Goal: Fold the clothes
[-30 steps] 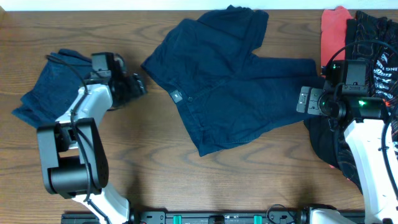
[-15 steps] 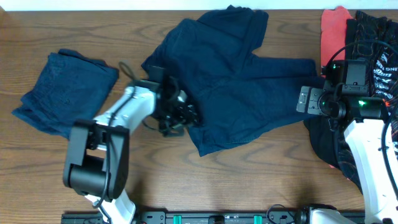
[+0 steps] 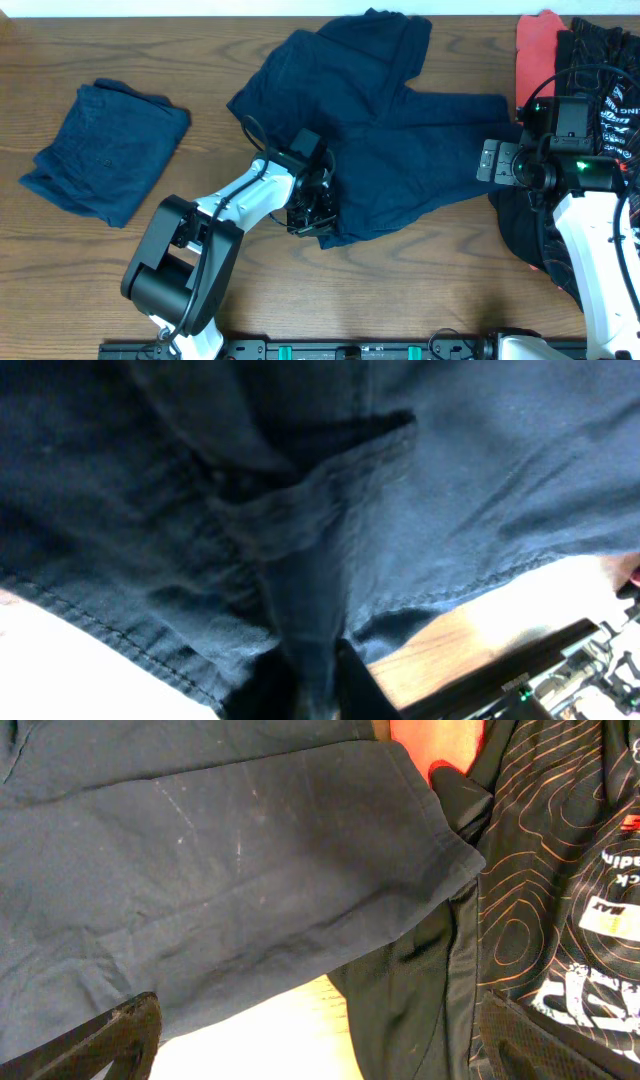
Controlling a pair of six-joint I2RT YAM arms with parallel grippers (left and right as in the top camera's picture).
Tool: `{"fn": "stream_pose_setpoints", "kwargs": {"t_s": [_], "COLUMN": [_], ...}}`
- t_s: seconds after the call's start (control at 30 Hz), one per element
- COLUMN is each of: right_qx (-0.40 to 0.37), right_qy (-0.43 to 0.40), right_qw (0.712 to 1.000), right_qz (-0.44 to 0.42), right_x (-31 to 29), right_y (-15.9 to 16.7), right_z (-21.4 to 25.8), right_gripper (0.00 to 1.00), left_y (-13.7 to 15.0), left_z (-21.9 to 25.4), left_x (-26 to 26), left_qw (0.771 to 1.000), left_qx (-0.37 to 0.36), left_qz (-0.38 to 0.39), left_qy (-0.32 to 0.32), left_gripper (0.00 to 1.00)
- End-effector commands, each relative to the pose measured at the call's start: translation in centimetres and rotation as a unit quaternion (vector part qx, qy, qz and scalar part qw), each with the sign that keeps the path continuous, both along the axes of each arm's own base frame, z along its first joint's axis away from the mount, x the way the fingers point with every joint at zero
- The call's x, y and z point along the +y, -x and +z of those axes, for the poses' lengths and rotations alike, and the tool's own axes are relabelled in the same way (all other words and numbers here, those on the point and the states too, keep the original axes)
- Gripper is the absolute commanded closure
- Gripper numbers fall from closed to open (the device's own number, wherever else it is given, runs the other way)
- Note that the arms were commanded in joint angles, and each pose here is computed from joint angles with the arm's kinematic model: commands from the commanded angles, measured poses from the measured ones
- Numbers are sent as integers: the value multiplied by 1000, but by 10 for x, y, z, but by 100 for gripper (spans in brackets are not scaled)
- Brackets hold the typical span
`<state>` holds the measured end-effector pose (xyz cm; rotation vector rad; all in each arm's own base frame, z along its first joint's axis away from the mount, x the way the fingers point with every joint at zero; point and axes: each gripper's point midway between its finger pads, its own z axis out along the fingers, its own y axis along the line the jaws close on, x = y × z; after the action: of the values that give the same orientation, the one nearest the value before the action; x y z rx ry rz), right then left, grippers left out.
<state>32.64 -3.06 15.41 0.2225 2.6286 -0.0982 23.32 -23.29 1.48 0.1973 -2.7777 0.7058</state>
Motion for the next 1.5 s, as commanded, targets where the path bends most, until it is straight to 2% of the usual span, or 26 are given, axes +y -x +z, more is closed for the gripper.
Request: {"fn": "stream_pose_setpoints", "kwargs": {"t_s": [0.0, 0.1, 0.23, 0.33, 0.37, 0.4, 0.47, 0.5, 0.7, 0.8, 0.87, 1.03, 1.23, 1.33, 1.4, 1.47], "right_qx": [-8, -8, -7, -4, -2, 0, 5, 9, 47, 55, 57, 57, 58, 71, 88, 103], "right_qy": [3, 3, 3, 3, 1, -3, -20, -31, -80, -87, -87, -88, -90, -110, -134, -148], "right_qw": [1000, 1000, 1000, 1000, 1000, 1000, 1000, 999, 996, 995, 995, 994, 994, 991, 982, 974], "right_qz": [-16, -16, -16, -16, -15, -13, -3, 2, 9, 12, 12, 10, 5, -40, -99, -137], "right_x": [-7, -7, -7, -7, -6, -4, 3, 7, 24, 27, 27, 27, 27, 27, 28, 28], "right_y": [0, 1, 1, 2, 3, 4, 6, 8, 24, 28, 29, 29, 30, 36, 45, 53], "right_z": [6, 6, 6, 5, 4, 4, 2, 1, -7, -9, -9, -9, -9, -12, -15, -17], "right_gripper": [1, 1, 1, 1, 1, 1, 1, 1, 1, 1, 1, 1, 1, 1, 1, 1], "left_y": [-1, -7, -30, -47, -50, -51, -46, -39, 8, 20, 23, 17, -4, -14, -21, -27], "left_z": [0, -2, 9, 27, 33, 39, 45, 46, 43, 34, 25, -2, -16, -18, -18, -18], "left_x": [16, 51, 123, 161, 167, 170, 173, 174, 166, 159, 153, 150, 177, 184, 183, 182], "left_qw": [999, 996, 983, 978, 978, 978, 978, 978, 977, 975, 972, 961, 937, 931, 931, 931], "left_qx": [0, -8, -32, -47, -47, -44, -28, -12, 74, 91, 93, 78, 22, -2, -14, -25], "left_qz": [19, 27, 66, 124, 145, 164, 181, 183, 159, 158, 168, 224, 276, 284, 287, 290], "left_qy": [-33, -85, -166, -159, -144, -122, -102, -104, -121, -130, -135, -145, -215, -230, -224, -219], "left_gripper": [94, 94, 94, 93, 86, 64, 11, 1, 2, 1, 5, 13, 16, 21, 29, 41]}}
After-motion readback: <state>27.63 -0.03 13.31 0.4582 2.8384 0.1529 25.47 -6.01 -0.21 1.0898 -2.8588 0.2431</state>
